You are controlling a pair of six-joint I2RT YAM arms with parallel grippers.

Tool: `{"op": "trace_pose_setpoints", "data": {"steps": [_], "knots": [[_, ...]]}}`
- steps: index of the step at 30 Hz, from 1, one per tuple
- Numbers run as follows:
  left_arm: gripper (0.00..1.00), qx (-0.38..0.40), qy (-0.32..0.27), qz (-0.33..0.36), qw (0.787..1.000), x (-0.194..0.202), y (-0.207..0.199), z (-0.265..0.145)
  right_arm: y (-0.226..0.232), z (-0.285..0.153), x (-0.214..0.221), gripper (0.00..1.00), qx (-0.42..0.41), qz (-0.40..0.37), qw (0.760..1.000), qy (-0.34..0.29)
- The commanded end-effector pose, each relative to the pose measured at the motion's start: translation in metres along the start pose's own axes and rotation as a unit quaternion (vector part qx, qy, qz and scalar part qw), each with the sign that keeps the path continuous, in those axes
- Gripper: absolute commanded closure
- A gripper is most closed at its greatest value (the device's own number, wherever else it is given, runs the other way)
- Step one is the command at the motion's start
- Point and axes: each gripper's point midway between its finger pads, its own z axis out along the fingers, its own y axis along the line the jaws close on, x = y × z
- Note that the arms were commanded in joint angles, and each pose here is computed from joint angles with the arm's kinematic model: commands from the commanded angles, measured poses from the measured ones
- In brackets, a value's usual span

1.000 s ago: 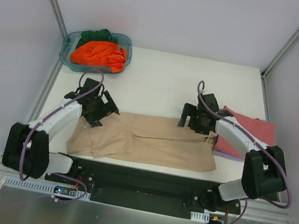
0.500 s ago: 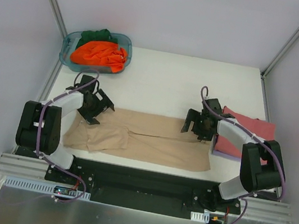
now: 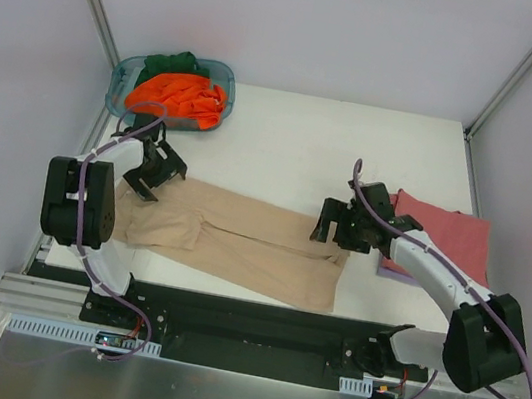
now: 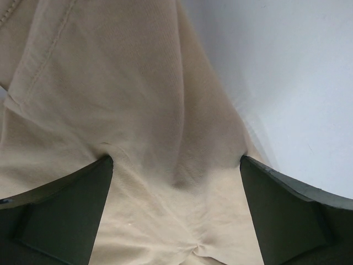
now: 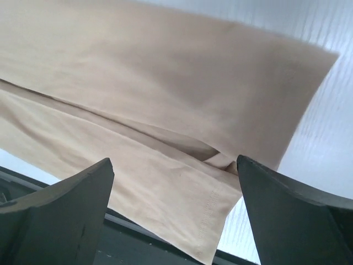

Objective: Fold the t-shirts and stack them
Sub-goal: Rotate the tshirt 90 degrees

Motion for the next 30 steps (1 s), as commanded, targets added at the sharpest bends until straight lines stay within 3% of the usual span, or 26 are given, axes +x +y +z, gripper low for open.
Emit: {"op": "trace_pose_setpoints", "data": {"steps": [1,6,10,13,17,19,25,30], "knots": [[0.01,-0.022,-0.005,0.019,1.000,-0.008,0.006,0.008,0.011,-0.018,-0.038,0.04,-0.001,-0.037,0.997,-0.063],[0.01,-0.023,0.007,0.018,1.000,-0.007,0.003,0.015,0.027,0.010,-0.045,0.04,-0.033,-0.049,0.998,-0.020],[0.01,-0.031,-0.005,0.019,0.999,-0.011,0.006,0.013,0.004,0.034,-0.039,0.04,0.020,-0.028,0.999,-0.001],[0.01,-0.032,-0.015,0.021,0.999,-0.016,0.006,0.011,-0.029,0.046,-0.015,0.04,0.080,-0.004,0.996,0.030],[0.01,-0.011,-0.001,0.018,1.000,-0.010,-0.008,0.010,-0.035,0.047,0.031,0.04,0.062,0.012,0.995,0.078],[0.01,0.004,0.005,0.035,0.999,-0.001,-0.026,0.011,-0.035,0.041,0.049,0.04,0.057,0.010,0.994,0.089],[0.01,0.052,0.046,0.141,0.988,0.077,-0.111,0.018,-0.038,0.020,0.084,0.04,0.055,0.026,0.993,0.098],[0.01,0.109,0.075,0.237,0.962,0.143,-0.185,0.019,-0.047,0.003,0.102,0.04,0.063,0.034,0.994,0.087]]}}
